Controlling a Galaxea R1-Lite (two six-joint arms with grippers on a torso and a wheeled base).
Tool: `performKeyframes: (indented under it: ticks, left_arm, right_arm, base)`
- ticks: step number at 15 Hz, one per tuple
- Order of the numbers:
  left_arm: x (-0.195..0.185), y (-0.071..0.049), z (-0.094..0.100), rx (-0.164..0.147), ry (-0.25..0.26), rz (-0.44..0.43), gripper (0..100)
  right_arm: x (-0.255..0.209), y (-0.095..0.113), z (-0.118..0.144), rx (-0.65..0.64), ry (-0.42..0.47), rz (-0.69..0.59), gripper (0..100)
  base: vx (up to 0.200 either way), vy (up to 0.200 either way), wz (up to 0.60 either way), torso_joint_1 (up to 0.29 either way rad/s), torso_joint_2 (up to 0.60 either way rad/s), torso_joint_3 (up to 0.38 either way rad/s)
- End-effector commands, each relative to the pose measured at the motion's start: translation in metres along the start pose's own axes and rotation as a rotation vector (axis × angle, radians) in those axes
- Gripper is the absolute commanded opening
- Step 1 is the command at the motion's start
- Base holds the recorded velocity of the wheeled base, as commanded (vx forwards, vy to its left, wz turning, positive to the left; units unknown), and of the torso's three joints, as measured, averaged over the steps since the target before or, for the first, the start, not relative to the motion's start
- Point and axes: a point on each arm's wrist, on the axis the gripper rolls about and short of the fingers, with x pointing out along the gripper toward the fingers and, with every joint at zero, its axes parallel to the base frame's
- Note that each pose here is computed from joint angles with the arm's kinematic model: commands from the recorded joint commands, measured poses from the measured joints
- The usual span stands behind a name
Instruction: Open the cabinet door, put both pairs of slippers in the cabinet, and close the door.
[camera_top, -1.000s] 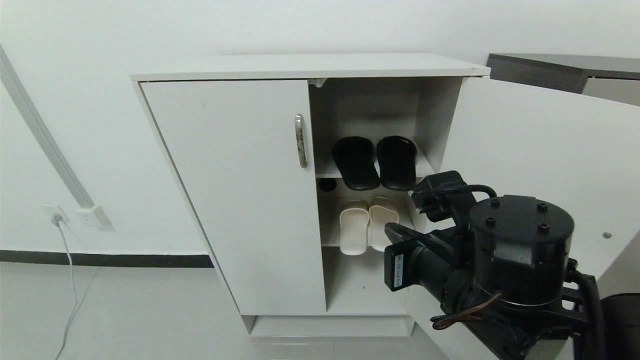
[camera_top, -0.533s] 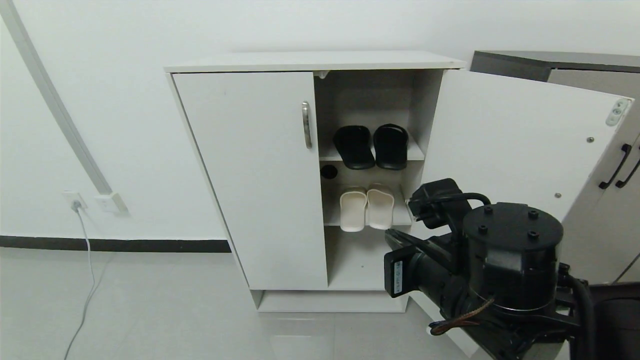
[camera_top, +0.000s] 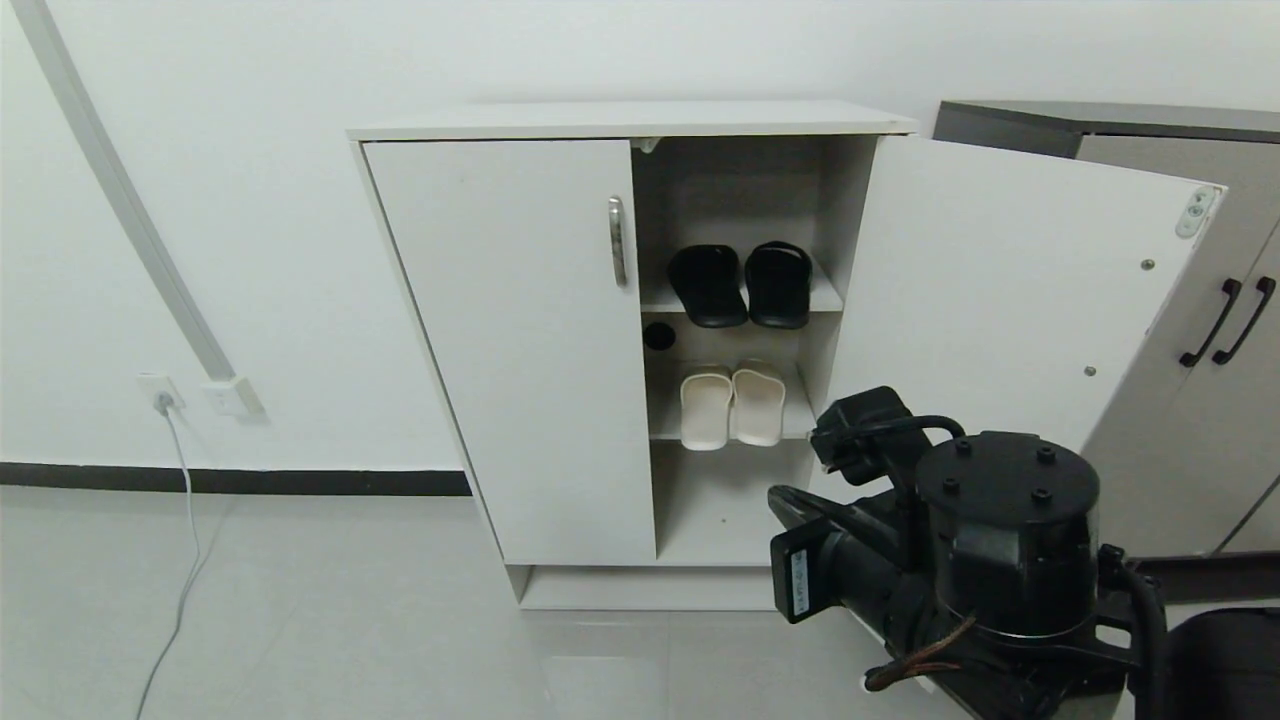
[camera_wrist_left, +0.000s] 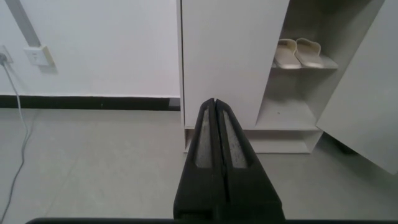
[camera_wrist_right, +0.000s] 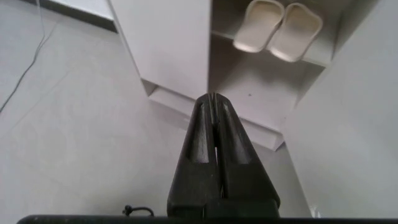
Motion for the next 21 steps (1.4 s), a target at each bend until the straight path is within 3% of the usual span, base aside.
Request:
performKeyframes:
  ticks: [1, 14, 21]
  left_arm:
    - [0.0001, 0.0, 0.0001, -0.001, 0.001, 0.0, 0]
    - [0.0001, 0.0, 0.0001, 0.001, 0.001, 0.0, 0]
    - [0.0001, 0.0, -0.0001, 0.001, 0.002, 0.0, 0]
  right_arm:
    - [0.0006, -0.0001, -0.0021, -0.004, 0.006, -0.003, 0]
    - [0.0081, -0.0018, -0.0087, -0.015, 0.029, -0.02, 0]
    - [0.0092, -0.0015, -0.0108, -0.019, 0.036, -0.021, 0]
  base:
    - [0.0, 0.0, 0.0, 0.0, 0.0, 0.0]
    - [0.0, 0.0, 0.0, 0.0, 0.0, 0.0]
    - [0.0, 0.0, 0.0, 0.023, -0.35, -0.335]
